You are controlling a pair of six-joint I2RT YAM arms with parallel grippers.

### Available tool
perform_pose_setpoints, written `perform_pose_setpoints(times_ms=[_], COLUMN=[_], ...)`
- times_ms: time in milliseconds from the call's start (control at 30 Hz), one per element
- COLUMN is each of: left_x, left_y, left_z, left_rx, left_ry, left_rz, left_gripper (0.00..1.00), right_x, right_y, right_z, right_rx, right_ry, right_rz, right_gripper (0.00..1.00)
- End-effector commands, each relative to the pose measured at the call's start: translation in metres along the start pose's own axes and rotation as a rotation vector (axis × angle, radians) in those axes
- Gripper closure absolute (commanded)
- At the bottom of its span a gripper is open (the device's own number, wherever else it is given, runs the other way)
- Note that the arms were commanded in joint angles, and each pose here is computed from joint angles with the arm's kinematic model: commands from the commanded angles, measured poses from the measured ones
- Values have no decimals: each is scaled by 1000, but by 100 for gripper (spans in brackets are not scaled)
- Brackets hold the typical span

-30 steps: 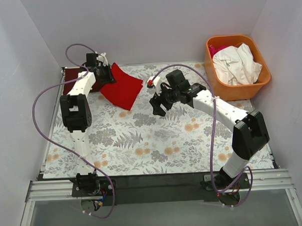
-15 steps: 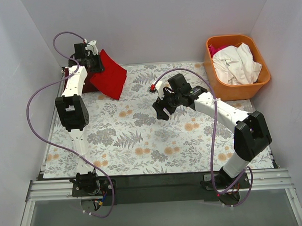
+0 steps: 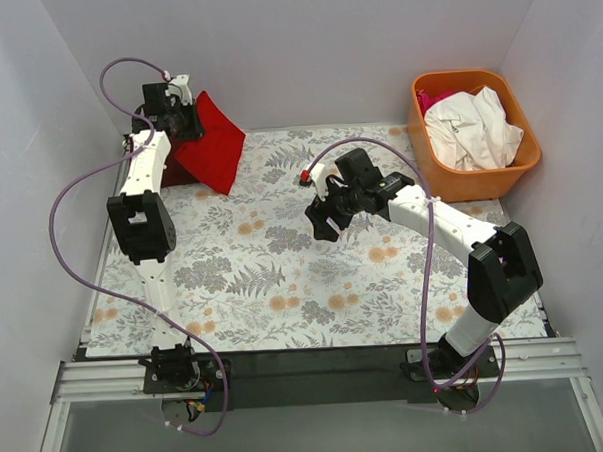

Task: Fold and stack the t-shirts
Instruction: Neatly place the folded tshirt to the corner

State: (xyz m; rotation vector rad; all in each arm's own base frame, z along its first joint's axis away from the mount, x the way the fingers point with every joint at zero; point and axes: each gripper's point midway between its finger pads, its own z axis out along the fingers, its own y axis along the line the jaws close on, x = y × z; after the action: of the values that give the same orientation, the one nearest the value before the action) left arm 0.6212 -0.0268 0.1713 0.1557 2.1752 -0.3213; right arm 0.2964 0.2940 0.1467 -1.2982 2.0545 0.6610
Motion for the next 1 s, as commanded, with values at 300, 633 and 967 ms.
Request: perform_pose_setpoints(times_ms=[300,633,967], left_x=[-100,-112,-106], left_y=[-27,-30,-16], left_z=[-75,-88,-89], left_rx=[18,13,-15], left_ry=[-254,-288,-281], left_rz=[107,125,128], left_gripper=[100,100,100], right_x=[-11,-11,-11], right_y=[1,2,2], right_z=[-6,-4,0], right_rx=[-8,-21,-28], right_ry=[-15,-14,-6], right_rz=[-8,1,13], right_gripper=[21,21,21])
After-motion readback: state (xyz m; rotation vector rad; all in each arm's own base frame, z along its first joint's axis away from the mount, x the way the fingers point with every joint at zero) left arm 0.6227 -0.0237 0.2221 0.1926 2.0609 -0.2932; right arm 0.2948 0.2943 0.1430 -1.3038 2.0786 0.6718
